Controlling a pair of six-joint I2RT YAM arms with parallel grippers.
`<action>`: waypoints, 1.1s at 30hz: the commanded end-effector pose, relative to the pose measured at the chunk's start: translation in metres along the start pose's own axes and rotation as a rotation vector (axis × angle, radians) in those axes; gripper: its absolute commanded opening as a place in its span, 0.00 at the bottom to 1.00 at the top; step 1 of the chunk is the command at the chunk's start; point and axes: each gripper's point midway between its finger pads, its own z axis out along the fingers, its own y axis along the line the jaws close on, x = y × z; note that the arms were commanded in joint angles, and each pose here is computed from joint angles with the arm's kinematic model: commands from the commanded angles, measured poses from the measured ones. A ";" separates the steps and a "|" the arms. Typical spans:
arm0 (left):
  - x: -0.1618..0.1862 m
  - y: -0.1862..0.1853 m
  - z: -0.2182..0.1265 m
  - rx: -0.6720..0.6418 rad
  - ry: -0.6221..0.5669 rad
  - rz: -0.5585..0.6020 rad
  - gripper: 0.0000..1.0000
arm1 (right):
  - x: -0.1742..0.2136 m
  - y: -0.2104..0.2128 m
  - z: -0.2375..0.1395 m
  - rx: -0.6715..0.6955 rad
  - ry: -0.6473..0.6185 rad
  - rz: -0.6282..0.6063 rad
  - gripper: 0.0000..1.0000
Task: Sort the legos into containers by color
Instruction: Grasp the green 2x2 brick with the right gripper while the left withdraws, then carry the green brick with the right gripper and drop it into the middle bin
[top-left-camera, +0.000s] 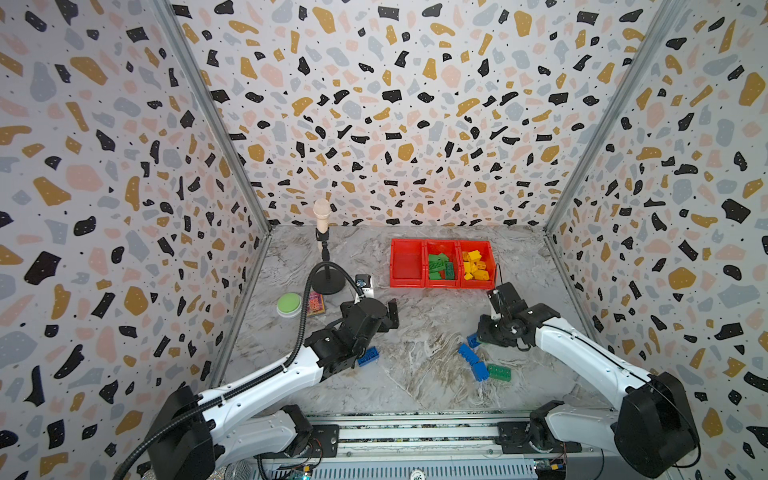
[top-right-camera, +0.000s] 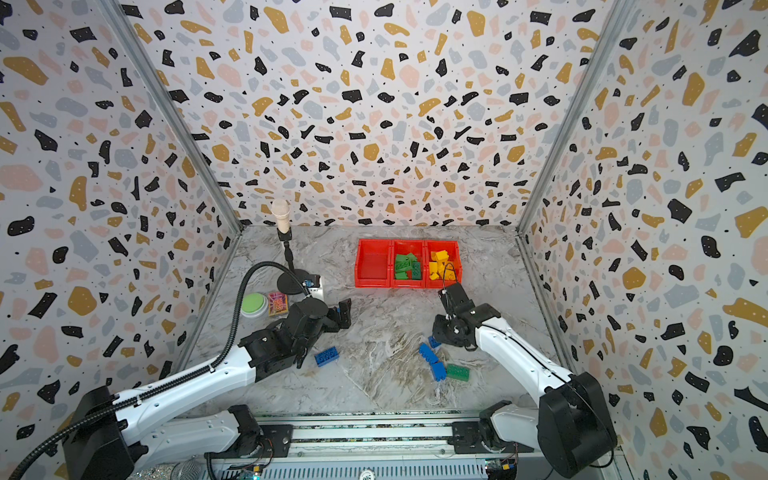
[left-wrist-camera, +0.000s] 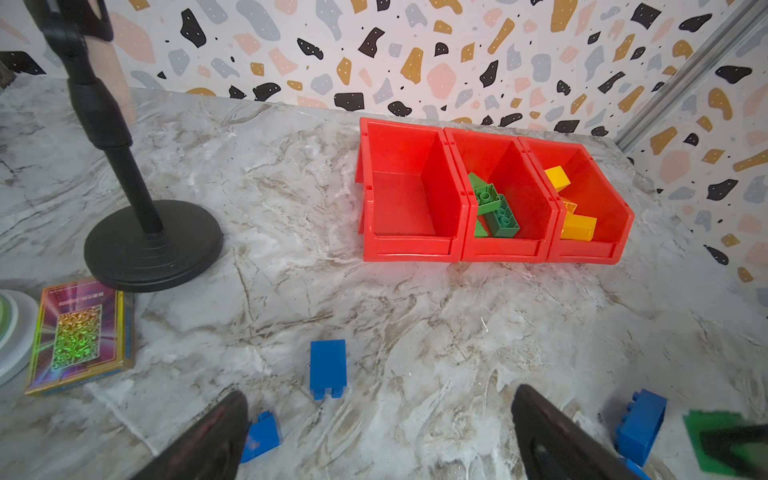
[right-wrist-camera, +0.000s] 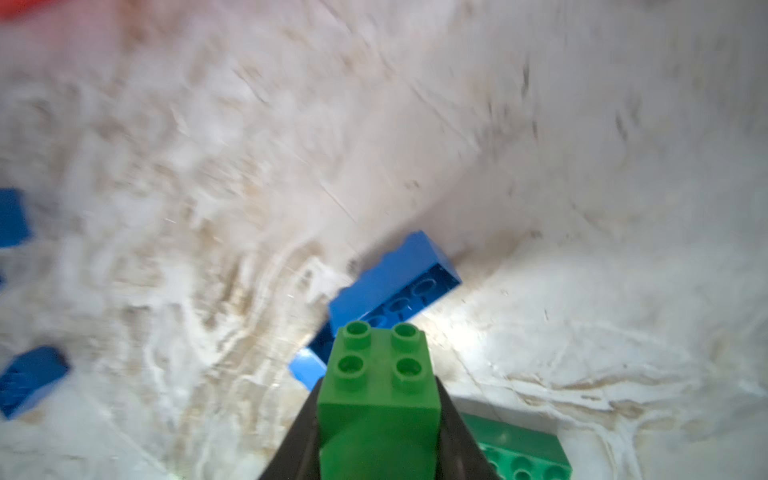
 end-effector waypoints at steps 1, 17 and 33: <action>-0.037 -0.017 0.001 0.023 -0.079 0.019 1.00 | -0.041 0.029 -0.018 -0.053 -0.062 -0.041 0.32; -0.060 -0.004 0.032 -0.008 -0.099 0.042 1.00 | -0.208 0.121 0.075 -0.120 -0.126 -0.198 0.36; -0.058 -0.037 0.061 0.155 -0.061 -0.041 1.00 | -0.164 0.068 0.017 0.026 -0.107 -0.212 0.72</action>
